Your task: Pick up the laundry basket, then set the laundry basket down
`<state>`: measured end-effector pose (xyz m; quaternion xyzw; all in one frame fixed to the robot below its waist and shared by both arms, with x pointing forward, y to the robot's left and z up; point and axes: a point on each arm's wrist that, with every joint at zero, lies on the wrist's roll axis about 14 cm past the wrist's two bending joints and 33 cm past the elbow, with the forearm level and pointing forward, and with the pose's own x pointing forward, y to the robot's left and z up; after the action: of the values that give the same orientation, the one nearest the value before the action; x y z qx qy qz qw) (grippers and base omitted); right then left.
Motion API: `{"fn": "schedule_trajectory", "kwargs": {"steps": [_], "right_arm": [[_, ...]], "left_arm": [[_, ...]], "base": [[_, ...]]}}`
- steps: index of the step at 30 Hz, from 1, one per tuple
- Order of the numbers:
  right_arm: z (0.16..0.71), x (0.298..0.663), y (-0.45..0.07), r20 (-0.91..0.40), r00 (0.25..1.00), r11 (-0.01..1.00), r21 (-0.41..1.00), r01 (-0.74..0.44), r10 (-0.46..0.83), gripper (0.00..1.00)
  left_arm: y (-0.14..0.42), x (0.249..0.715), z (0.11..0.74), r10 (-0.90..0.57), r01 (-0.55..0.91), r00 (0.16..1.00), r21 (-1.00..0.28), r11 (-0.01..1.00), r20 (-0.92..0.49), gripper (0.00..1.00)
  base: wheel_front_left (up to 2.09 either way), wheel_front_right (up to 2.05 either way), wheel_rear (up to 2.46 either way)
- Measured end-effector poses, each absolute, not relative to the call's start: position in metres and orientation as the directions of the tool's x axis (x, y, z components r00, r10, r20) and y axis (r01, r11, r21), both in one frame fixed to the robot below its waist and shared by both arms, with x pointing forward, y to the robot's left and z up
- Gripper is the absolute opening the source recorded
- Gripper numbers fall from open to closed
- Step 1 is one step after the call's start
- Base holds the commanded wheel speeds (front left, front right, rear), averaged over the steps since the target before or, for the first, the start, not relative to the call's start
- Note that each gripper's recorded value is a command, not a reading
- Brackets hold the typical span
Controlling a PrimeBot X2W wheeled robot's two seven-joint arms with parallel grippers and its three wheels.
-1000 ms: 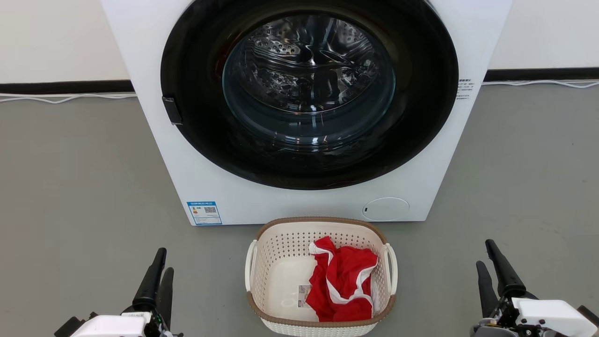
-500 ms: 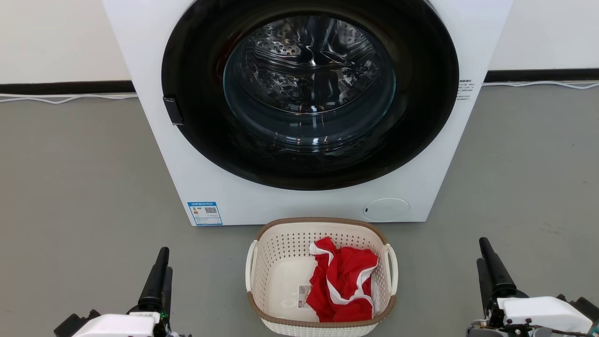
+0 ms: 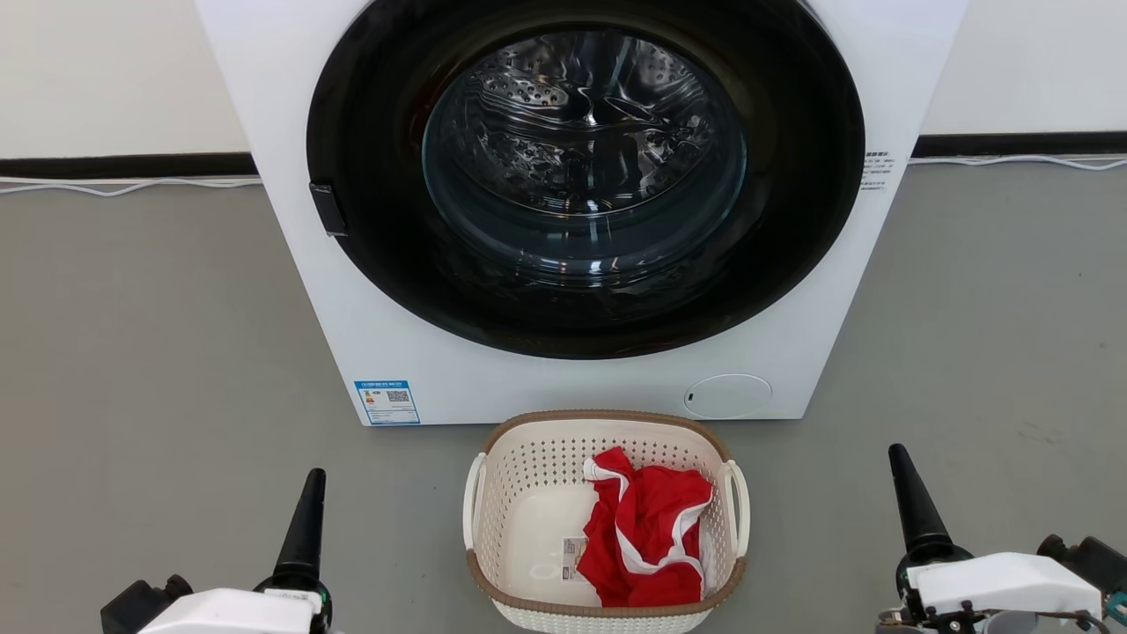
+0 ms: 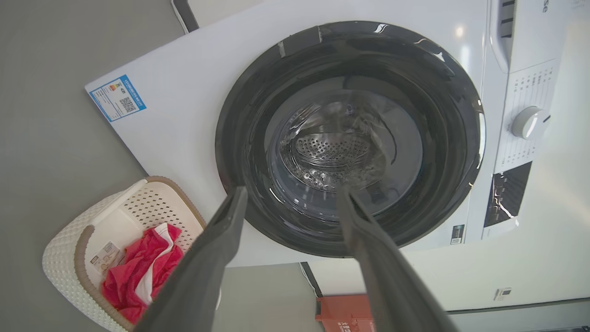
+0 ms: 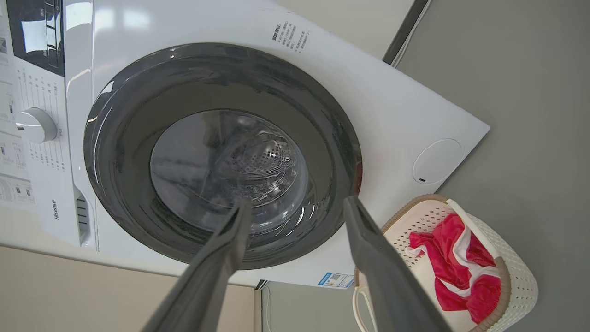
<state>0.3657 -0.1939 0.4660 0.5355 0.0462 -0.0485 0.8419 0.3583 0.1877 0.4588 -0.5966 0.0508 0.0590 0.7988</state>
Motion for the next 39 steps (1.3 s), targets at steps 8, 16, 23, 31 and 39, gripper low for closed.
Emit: {"fn": "schedule_trajectory", "kwargs": {"steps": [8,16,23,31,39], "right_arm": [[0.4669,0.3656,-0.1921,-0.124,0.992,0.566,0.816,0.118,-0.027,1.00],[0.4655,0.3646,-0.1921,-0.125,0.992,0.667,0.737,0.111,-0.027,1.00],[0.4606,0.3623,-0.1930,-0.135,0.991,0.769,0.630,0.107,-0.028,1.00],[0.4592,0.3609,-0.1930,-0.134,0.991,0.851,0.517,0.089,-0.022,1.00],[0.4611,0.3604,-0.1926,-0.120,0.993,0.909,0.411,0.065,-0.017,1.00]], "left_arm": [[0.1870,0.3553,0.4568,0.035,-0.155,0.987,-0.904,0.398,-0.154,1.00],[0.1867,0.3562,0.4583,0.037,-0.143,0.989,-0.854,0.499,-0.144,1.00],[0.1870,0.3569,0.4602,0.036,-0.127,0.991,-0.785,0.607,-0.132,1.00],[0.1886,0.3564,0.4617,0.042,-0.114,0.992,-0.715,0.690,-0.118,1.00],[0.1903,0.3563,0.4640,0.046,-0.101,0.994,-0.646,0.757,-0.102,1.00]], "base": [[0.00,0.00,0.00],[0.00,0.00,0.00],[0.00,0.00,0.00],[0.00,0.00,0.00],[0.00,0.00,0.00]]}}
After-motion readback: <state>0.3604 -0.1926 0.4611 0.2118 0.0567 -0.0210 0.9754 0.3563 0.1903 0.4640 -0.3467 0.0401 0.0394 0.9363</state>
